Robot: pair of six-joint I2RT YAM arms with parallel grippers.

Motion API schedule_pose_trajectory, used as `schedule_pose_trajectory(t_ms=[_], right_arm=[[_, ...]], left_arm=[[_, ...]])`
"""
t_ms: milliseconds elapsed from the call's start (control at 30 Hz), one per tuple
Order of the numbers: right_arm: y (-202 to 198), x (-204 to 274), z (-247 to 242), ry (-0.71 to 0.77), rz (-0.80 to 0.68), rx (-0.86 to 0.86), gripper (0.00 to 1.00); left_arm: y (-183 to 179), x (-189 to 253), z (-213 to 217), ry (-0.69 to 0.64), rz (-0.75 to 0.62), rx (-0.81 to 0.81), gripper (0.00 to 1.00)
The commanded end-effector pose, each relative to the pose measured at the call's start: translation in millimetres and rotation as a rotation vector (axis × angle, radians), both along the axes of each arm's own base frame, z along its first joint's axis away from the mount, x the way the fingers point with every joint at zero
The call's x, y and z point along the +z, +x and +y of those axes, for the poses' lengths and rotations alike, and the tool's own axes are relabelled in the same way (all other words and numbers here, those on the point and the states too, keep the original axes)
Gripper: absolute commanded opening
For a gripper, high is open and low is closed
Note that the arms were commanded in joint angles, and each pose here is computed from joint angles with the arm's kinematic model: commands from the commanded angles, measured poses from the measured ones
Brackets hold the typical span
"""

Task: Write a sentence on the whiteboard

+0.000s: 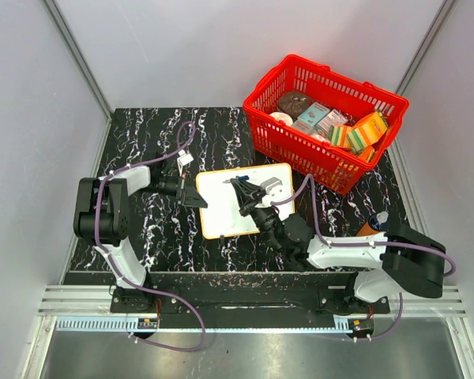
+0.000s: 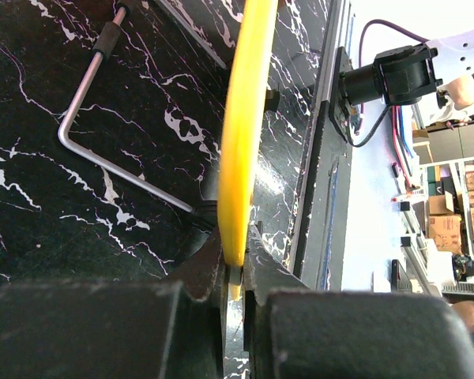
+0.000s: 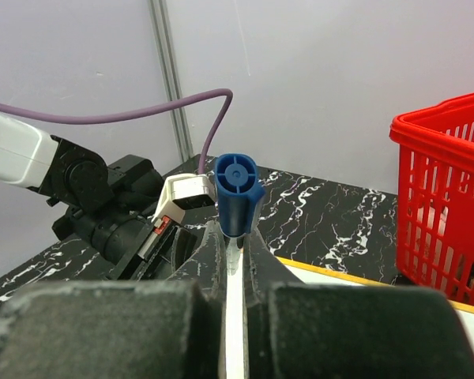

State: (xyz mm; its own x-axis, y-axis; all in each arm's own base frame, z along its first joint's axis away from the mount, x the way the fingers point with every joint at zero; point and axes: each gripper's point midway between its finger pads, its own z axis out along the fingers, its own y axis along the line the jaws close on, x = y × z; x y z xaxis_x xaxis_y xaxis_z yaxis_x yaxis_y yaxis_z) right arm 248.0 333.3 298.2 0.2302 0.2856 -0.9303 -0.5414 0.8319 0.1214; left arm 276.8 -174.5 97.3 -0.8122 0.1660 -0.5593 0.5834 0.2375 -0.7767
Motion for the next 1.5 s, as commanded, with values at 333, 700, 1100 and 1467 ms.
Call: schedule_pose_trajectory(t_ms=[333,700,1100,1467], right_arm=[[3,9,12,0.042,-0.097,-0.014,0.00],[1,10,9,0.055,-0.105,-0.008,0.00],[-5,16,5,0.052,-0.115,0.008,0.00],[-10,27,3,0.039,-0.115,0.038,0.00]], left_arm=[[10,-23,9,0.144,-0.067,0.006,0.00],[9,-23,10,0.146,-0.069,0.004,0.00],[8,-24,10,0.148,-0.065,-0.001,0.00],[8,-24,10,0.151,-0.064,0.000,0.00]])
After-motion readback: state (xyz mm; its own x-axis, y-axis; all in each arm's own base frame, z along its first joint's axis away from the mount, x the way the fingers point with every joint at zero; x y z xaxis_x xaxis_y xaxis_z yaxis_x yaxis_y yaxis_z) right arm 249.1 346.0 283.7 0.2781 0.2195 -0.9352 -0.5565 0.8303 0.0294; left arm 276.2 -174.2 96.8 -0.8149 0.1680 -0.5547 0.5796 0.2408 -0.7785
